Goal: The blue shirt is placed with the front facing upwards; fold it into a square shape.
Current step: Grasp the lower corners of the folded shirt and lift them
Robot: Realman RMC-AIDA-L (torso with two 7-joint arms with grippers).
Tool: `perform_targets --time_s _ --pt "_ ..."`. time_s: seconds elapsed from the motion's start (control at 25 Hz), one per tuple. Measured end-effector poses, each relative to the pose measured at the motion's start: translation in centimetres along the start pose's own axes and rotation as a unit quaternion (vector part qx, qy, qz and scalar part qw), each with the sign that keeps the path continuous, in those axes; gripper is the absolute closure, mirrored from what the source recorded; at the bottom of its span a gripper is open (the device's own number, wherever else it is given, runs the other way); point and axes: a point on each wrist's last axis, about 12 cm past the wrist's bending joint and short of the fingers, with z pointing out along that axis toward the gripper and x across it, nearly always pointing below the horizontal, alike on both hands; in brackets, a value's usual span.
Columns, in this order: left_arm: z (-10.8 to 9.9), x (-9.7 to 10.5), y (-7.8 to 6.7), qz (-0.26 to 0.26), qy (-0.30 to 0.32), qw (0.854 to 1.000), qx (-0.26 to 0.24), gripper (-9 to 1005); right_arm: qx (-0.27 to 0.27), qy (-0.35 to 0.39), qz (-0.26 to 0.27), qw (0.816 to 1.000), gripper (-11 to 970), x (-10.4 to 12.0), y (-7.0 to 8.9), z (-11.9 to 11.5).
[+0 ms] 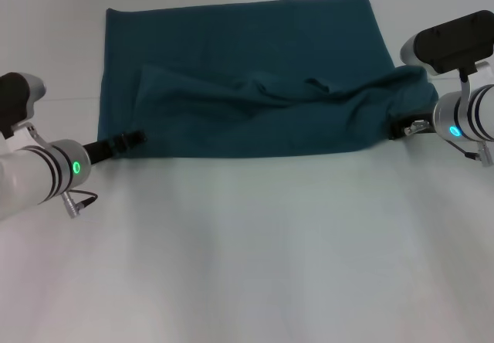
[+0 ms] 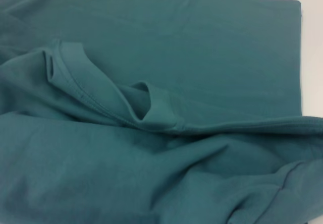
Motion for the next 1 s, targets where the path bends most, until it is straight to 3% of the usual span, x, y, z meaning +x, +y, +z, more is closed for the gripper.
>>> perform_targets --time_s 0.84,1.0 --pt "0.30 0.57 -0.45 0.011 0.011 1.000 -0.002 230 0.000 -0.001 -0.001 1.000 935 -0.02 0.02 0.01" --pt "0.47 0.77 -0.69 0.028 0.018 0.999 -0.002 375 0.000 0.000 -0.001 1.000 935 0.02 0.01 0.01"
